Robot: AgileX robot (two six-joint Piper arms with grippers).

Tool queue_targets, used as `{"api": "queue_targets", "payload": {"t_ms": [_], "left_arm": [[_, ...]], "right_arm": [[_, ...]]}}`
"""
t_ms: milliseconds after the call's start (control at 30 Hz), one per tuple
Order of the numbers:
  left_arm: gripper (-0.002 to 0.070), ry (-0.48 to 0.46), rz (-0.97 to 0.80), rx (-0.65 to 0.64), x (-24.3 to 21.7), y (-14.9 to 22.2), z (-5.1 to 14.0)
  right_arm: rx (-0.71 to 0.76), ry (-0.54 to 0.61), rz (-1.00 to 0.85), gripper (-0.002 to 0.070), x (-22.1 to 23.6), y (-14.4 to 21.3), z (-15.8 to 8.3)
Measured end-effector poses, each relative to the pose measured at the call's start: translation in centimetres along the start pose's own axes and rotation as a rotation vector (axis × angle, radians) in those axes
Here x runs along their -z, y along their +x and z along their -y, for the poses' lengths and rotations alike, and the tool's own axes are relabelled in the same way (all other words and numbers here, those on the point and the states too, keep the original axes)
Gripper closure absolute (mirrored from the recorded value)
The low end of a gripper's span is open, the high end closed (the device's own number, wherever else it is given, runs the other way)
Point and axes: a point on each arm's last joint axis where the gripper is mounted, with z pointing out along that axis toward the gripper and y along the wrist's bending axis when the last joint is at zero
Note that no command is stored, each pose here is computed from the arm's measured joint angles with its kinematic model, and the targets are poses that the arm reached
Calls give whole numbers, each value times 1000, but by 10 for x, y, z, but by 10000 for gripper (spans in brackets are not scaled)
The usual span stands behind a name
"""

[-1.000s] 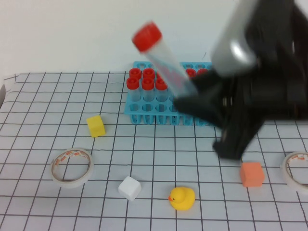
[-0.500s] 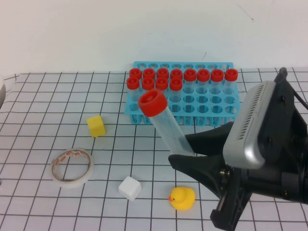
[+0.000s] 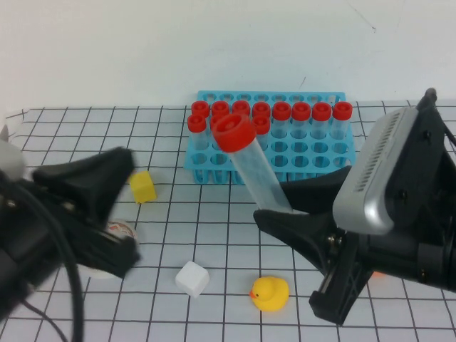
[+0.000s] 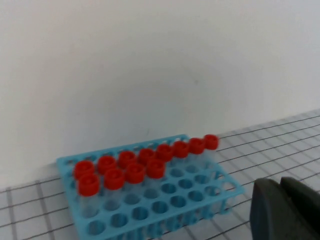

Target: Place the test tubes

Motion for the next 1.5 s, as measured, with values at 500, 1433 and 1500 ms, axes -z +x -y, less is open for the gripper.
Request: {"api": "queue_targets", "payload": {"t_ms": [500, 1433, 1500], "left_arm": [[590, 306, 190, 65, 10, -11, 59], [391, 295, 161, 208, 10, -11, 58], [414, 304, 160, 200, 10, -11, 59]], "right_arm": [[-98, 16, 17, 441, 0, -1, 2], [100, -226, 135, 441, 3, -11, -21], [106, -221, 134, 441, 3, -11, -21]]}}
